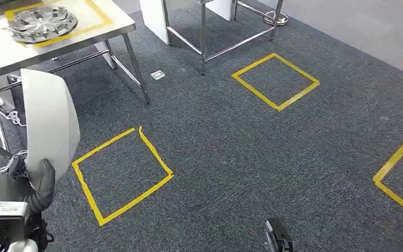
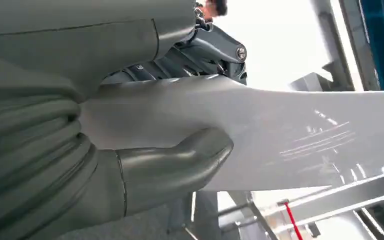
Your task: Take the parts from the cabinet and place them on the table.
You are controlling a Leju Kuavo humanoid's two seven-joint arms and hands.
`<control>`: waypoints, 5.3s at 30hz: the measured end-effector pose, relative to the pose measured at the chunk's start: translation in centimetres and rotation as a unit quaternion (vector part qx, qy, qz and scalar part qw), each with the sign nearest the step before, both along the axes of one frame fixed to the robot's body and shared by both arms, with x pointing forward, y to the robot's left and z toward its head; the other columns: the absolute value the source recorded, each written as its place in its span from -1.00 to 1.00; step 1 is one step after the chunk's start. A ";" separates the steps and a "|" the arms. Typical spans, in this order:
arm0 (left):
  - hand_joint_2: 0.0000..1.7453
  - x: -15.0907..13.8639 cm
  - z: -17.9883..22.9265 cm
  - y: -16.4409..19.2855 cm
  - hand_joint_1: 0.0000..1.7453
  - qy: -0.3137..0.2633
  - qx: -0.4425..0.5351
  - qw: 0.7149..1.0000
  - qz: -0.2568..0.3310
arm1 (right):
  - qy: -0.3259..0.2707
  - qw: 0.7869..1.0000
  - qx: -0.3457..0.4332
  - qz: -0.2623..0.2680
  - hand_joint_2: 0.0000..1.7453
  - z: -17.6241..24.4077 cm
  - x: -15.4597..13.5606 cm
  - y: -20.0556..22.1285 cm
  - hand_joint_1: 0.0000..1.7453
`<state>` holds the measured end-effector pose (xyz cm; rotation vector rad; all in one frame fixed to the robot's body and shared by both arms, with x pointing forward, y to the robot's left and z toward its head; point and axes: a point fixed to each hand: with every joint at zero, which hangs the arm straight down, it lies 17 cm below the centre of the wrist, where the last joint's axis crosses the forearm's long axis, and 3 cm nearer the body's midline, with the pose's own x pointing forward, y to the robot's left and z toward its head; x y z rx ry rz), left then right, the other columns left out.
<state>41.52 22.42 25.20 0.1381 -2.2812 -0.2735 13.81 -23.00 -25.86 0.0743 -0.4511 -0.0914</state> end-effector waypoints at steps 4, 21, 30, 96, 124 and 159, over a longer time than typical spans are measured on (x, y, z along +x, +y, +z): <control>1.00 -0.1 0.5 0.0 1.00 -0.006 -0.003 1.000 0.001 | 0.001 1.000 0.001 0.000 -1.00 0.0 -0.1 0.0 -1.00; 1.00 -0.7 0.0 0.4 1.00 -0.002 -0.003 1.000 0.006 | 0.002 1.000 -0.001 0.012 -1.00 -0.1 -0.2 0.0 -1.00; 1.00 -0.7 0.0 0.6 1.00 -0.001 -0.002 1.000 0.012 | -0.014 1.000 0.014 -0.010 -1.00 0.4 1.1 0.2 -1.00; 1.00 -0.6 0.1 1.2 1.00 0.000 -0.028 1.000 0.005 | -0.011 0.999 0.039 -0.024 -1.00 0.5 0.5 1.2 -1.00; 1.00 -0.3 0.2 1.3 1.00 0.001 -0.027 1.000 0.003 | -0.008 0.999 0.043 -0.031 -1.00 0.5 0.2 1.3 -1.00; 1.00 -0.8 -0.5 1.5 1.00 0.007 -0.028 1.000 0.005 | -0.015 0.997 0.056 -0.058 -1.00 0.7 0.3 1.4 -1.00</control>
